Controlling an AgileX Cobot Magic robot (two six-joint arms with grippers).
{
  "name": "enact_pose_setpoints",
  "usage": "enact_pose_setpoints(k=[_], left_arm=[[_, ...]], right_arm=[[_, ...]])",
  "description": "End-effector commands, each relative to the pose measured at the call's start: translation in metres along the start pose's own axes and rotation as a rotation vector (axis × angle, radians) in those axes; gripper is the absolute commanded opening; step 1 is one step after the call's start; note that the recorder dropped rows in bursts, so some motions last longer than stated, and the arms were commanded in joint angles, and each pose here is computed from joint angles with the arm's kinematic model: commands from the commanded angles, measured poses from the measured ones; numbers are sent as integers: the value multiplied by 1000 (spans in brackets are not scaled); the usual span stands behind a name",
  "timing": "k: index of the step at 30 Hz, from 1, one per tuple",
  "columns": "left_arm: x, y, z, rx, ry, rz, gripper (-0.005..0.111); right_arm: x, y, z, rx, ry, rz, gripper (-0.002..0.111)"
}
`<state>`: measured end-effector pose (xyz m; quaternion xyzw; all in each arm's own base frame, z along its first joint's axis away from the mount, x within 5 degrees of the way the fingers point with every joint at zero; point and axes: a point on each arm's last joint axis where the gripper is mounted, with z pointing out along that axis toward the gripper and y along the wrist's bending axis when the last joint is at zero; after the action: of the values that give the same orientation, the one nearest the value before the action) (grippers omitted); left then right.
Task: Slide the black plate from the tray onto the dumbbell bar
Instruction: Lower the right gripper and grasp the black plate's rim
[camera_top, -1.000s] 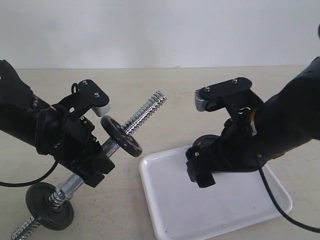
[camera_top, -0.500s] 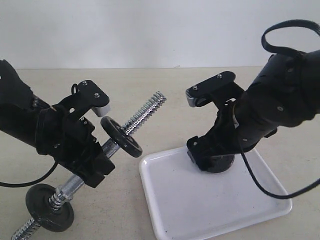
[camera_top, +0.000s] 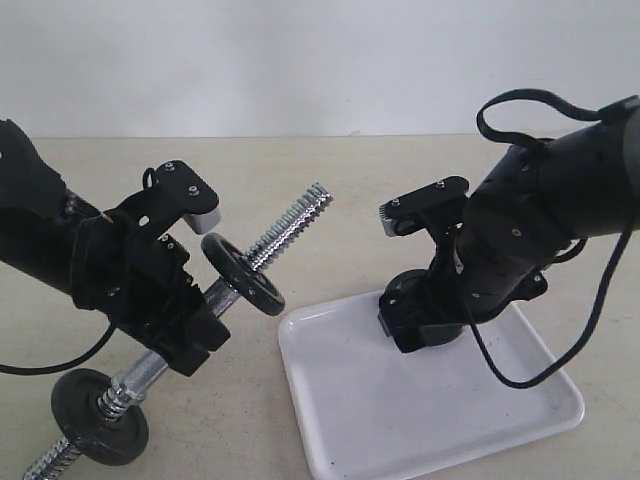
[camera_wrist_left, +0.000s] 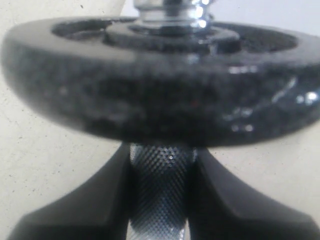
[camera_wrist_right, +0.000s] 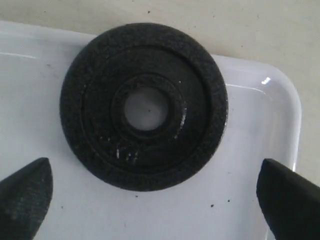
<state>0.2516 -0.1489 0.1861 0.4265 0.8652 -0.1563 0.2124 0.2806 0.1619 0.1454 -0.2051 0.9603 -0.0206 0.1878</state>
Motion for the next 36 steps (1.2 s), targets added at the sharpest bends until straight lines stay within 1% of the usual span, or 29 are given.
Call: enact_pose_setpoints(k=[1,3,8,11,22,26,32,36], left_arm=[[-19,-2,-19,-19,-124,-59,4],[-19,-2,-19,-19,-124,-59,4],[-19,-2,-19,-17,-122,-59,4],[-19,-2,-19,-19,-124,-59,4],[-19,-2,-19,-20,-125,-59,4],[-19,-2,-19,-20,-125,-59,4],[-19,-2,-19,-20,-125,-59,4],[-19,-2,-19,-20,-125,-59,4]], right_arm=[[-8,2,0,-28,-80,-15,101],[-13,3,0,-41,-111,-17,101],[-27,2,13,21,-7,-11,101],[-31,4,19,18,-17,-18,101],[-23,6,38,27,47,-13,101],[-21,6,39,29,67,35,101],[-17,5,38,50,115,42,101],[-15,6,38,36,134,79,101]])
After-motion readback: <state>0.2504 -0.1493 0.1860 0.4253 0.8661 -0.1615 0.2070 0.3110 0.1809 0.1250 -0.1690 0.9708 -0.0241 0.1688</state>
